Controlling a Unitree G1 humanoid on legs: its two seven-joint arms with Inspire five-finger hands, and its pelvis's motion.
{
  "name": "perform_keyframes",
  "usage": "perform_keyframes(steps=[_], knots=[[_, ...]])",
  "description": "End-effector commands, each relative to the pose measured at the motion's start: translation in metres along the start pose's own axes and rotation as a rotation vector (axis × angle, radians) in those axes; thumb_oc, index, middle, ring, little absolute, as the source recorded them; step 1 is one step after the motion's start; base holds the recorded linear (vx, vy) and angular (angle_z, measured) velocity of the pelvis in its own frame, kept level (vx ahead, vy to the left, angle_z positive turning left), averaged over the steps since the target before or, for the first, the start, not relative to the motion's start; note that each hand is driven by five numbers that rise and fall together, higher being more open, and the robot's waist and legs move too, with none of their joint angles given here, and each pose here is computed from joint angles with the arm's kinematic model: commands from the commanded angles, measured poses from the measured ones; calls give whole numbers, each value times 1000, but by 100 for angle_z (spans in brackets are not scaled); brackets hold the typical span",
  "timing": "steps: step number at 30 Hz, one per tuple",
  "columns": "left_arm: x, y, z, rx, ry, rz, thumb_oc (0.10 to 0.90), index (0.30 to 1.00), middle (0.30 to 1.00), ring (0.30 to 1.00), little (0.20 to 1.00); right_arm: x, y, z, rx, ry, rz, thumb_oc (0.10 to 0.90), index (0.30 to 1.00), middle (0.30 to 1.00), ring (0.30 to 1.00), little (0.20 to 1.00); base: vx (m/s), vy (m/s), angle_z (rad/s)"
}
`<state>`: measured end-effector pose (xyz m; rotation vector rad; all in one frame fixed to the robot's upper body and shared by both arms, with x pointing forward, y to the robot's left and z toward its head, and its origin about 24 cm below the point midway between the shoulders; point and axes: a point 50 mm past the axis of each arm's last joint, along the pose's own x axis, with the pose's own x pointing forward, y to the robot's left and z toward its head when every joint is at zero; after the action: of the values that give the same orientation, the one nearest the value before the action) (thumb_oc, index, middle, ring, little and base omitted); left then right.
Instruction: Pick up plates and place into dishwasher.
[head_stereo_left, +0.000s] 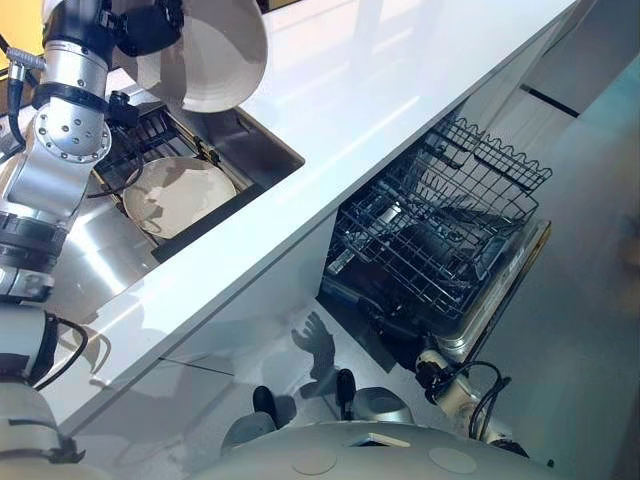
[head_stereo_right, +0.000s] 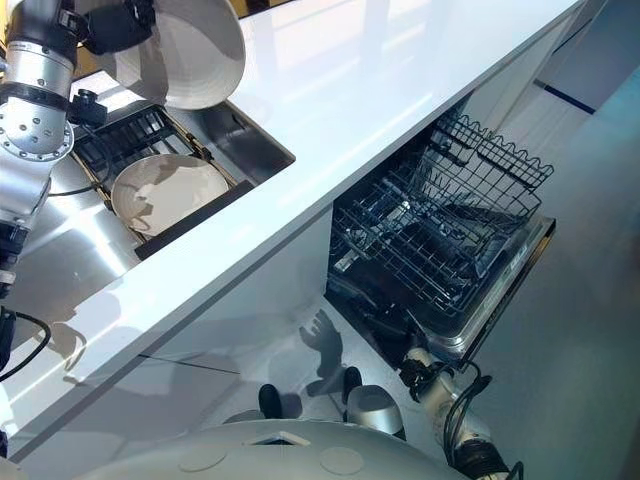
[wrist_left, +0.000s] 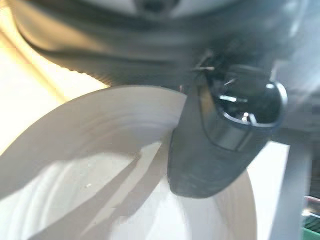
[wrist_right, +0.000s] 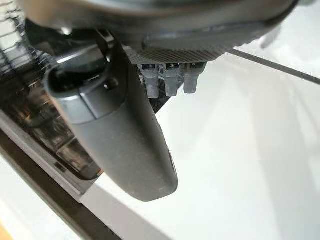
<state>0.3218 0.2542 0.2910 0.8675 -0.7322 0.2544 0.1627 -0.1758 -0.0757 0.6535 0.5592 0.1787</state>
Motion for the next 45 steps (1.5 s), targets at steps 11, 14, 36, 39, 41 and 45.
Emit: perform_keyframes(steps=[11, 14, 36, 39, 41, 45], knots=[[0, 64, 35, 104, -240, 317, 100, 300, 300, 300, 200, -58, 72, 219, -507, -1011, -151, 800, 900, 900, 900, 900, -58, -22, -9], [-5, 68, 35, 101, -222, 322, 100, 300, 300, 300, 200, -87, 75, 254, -586, -1229, -274, 800, 900, 900, 900, 900, -3, 28, -17], [-16, 5, 52, -30, -356, 264, 100, 300, 300, 300, 200, -53, 218, 290, -818, -1157, 445, 800, 900, 900, 900, 900, 4, 6, -6], [-19, -8, 60, -56, -381, 243, 100, 300, 300, 300, 200, -45, 223, 287, -804, -1129, 462, 800, 900, 900, 900, 900, 31, -14, 8], [-19, -13, 63, -64, -393, 233, 100, 300, 300, 300, 200, -42, 226, 287, -796, -1121, 470, 800, 900, 900, 900, 900, 27, -10, 8], [-21, -27, 69, -97, -406, 186, 100, 300, 300, 300, 200, -33, 232, 281, -767, -1055, 512, 800, 900, 900, 900, 900, 34, -12, 5]])
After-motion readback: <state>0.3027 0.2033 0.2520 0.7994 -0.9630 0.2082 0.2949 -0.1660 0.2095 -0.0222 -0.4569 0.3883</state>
